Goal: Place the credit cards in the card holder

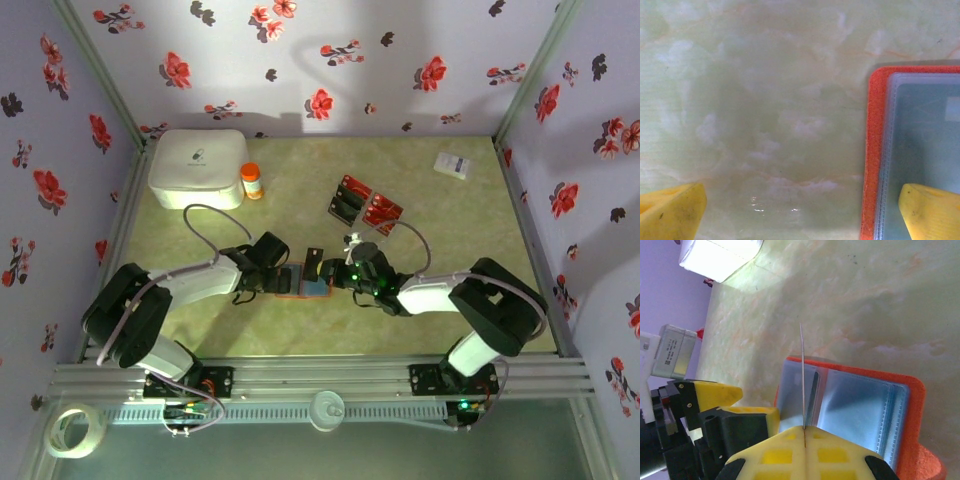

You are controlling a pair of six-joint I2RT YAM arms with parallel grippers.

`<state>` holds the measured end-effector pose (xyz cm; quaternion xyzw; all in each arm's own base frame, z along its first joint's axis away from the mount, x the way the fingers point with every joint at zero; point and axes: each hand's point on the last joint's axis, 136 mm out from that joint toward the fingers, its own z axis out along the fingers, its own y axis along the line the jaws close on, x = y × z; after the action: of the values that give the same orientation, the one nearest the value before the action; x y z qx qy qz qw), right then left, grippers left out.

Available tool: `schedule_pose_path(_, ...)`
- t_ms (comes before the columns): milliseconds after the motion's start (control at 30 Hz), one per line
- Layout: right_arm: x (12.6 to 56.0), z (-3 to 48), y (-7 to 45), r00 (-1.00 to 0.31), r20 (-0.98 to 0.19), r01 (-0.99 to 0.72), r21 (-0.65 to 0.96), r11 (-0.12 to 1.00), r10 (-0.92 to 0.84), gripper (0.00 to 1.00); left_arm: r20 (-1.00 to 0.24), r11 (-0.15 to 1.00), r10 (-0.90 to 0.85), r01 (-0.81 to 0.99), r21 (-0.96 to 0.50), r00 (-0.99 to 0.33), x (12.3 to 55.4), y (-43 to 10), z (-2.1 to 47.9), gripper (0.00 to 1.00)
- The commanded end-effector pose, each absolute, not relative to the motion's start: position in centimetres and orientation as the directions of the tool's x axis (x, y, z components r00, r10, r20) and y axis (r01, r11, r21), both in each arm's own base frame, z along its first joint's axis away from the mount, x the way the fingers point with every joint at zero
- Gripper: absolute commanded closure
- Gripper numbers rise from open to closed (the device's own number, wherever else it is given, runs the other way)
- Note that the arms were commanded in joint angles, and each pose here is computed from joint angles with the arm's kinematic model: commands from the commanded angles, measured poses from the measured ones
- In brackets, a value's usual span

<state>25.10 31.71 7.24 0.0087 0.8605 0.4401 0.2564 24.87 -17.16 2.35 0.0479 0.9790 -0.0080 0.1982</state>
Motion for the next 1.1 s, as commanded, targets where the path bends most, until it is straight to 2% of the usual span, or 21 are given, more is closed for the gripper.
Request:
schedule_pose_path(0, 25.5, 7.6, 32.4, -0.858, -0.442, -0.217, 0.774, 0.594, 0.262, 1.0, -0.372, 0.996, 0.092, 0.079, 0.051, -0.924, 23.9, -15.9, 1.7, 0.0)
schedule_pose_path(1067, 24.2, 4.6, 31.9, -0.875, -0.393, -0.14, 0.763, 0.631, 0.281, 1.0, -0.382, 0.996, 0.087, 0.078, 0.039, -0.92, 23.8, -16.1, 1.9, 0.0)
